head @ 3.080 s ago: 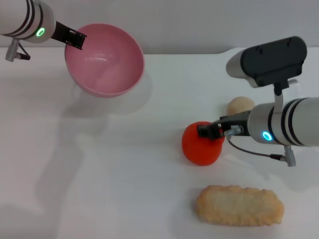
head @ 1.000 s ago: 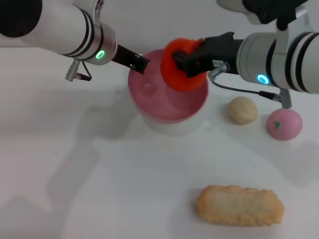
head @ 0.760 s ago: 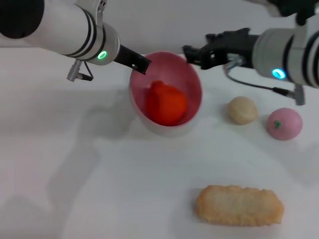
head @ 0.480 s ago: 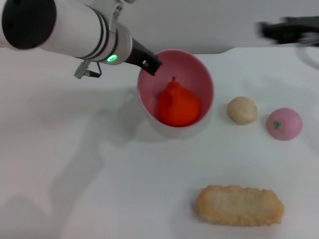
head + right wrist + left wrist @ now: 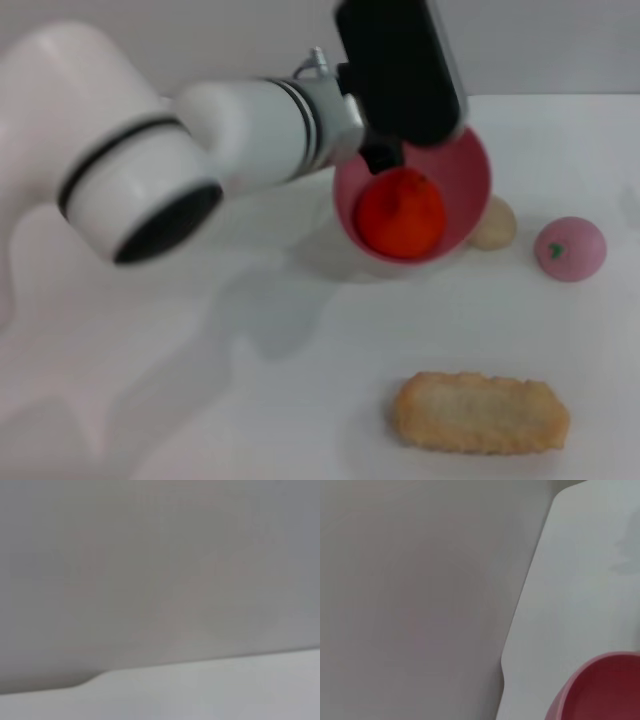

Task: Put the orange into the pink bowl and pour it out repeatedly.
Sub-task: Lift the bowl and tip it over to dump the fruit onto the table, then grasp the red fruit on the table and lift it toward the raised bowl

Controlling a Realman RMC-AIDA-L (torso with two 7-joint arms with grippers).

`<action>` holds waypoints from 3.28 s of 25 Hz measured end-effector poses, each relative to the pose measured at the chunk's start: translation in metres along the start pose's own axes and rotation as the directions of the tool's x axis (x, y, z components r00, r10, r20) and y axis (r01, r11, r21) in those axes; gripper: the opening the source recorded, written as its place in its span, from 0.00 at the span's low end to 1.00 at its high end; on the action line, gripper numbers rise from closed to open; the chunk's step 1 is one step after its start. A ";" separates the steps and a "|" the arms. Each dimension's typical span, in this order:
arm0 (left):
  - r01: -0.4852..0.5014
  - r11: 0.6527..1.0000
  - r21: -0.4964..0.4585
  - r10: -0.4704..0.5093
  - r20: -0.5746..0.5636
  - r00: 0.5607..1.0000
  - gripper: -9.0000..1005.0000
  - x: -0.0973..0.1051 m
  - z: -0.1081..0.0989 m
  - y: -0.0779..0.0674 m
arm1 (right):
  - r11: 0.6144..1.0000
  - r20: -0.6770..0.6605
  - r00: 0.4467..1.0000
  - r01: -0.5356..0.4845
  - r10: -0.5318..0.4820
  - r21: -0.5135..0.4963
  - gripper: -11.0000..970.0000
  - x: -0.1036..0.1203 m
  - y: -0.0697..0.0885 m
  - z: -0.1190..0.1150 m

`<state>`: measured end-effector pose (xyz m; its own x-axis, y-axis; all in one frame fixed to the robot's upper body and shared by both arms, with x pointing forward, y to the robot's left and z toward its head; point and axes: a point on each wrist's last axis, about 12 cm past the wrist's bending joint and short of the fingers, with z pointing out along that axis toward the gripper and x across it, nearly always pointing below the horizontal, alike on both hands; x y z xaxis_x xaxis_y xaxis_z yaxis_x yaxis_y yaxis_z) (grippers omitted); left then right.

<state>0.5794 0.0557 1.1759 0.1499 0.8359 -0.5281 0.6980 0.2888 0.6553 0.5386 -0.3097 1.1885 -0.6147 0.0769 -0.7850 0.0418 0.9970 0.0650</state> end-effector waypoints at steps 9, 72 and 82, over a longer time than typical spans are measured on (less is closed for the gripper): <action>-0.485 0.843 -0.233 0.510 0.058 0.858 0.05 -0.002 -0.004 -0.033 | 1.000 -0.054 0.999 0.000 0.001 0.021 0.53 0.012 -0.009 0.004; 0.757 0.589 -0.284 -0.800 -0.334 0.498 0.05 0.130 -0.054 0.070 | 0.867 -0.273 0.890 0.219 -0.366 -0.448 0.39 0.078 0.169 0.069; 0.749 0.602 -0.277 -0.791 -0.333 0.513 0.05 0.129 -0.053 0.071 | 0.848 -0.188 0.897 0.283 -0.399 -0.449 0.28 0.065 0.168 0.061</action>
<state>0.6110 0.2089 1.1828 -0.7082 0.3558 -0.6098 0.3387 0.9291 0.1487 0.5539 -0.1365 1.1107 -0.7164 -0.3302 -0.6146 -0.4921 0.8636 0.1097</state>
